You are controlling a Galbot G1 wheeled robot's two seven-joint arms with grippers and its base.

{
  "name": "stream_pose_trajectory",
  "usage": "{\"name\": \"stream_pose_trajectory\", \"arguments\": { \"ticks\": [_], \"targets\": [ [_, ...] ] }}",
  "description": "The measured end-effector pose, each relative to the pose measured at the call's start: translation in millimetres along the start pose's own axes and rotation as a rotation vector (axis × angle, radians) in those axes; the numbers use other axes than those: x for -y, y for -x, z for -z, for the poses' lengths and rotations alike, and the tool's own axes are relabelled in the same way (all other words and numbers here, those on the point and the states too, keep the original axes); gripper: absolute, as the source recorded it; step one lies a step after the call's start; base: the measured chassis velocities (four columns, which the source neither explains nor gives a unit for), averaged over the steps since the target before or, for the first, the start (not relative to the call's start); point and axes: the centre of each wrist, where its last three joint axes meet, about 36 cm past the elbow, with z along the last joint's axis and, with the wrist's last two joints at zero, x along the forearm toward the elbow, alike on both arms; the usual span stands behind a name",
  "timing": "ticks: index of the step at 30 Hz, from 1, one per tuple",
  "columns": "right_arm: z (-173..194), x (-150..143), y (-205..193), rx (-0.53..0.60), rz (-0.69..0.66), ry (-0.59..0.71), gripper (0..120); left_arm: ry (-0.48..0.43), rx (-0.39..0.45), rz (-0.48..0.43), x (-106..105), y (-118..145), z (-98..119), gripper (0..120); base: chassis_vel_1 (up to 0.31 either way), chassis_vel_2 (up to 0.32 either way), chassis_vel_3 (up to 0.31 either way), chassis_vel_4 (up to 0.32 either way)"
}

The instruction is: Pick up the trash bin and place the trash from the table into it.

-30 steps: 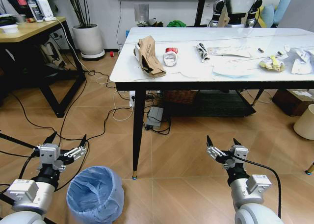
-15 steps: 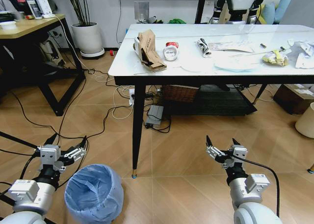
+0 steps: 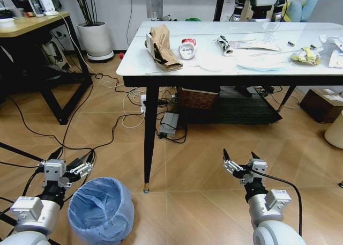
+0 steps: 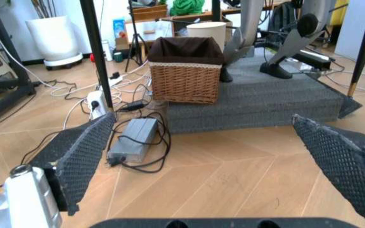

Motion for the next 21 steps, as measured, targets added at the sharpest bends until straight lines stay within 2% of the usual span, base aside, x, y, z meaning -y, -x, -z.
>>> {"name": "stream_pose_trajectory", "arguments": {
  "ticks": [6,9,10,13,15,17,18,21],
  "targets": [
    [-2.3,0.3,3.3,-0.004,-0.001,0.008,100,-0.007,-0.079,-0.002,-7.3,0.1,-9.3,100,0.000,0.000,0.000,0.000],
    [-3.3,0.8,7.1,-0.004,-0.007,0.019,100,-0.011,-0.188,0.002,-9.2,-1.4,-14.6,100,0.000,0.000,0.000,0.000],
    [-3.3,0.8,7.1,-0.004,-0.007,0.019,100,-0.011,-0.188,0.002,-9.2,-1.4,-14.6,100,0.000,0.000,0.000,0.000],
    [-4.6,1.4,12.0,-0.007,-0.010,0.031,100,0.013,-0.289,-0.001,-13.1,-1.5,-16.5,100,0.000,0.000,0.000,0.000],
    [-5.5,1.5,13.8,-0.009,-0.011,0.035,100,0.019,-0.320,-0.004,-15.2,-0.8,-17.5,100,0.000,0.000,0.000,0.000],
    [-9.4,1.7,20.5,-0.014,-0.013,0.043,100,0.016,-0.388,-0.007,-23.1,4.9,-24.7,100,0.000,0.000,0.000,0.000],
    [-9.4,1.7,20.5,-0.014,-0.013,0.043,100,0.016,-0.388,-0.007,-23.1,4.9,-24.7,100,0.000,0.000,0.000,0.000],
    [-12.5,0.6,26.9,-0.016,-0.011,0.051,100,0.014,-0.469,0.016,-34.5,20.3,-38.8,100,0.000,0.000,0.000,0.000]
  ]
}}
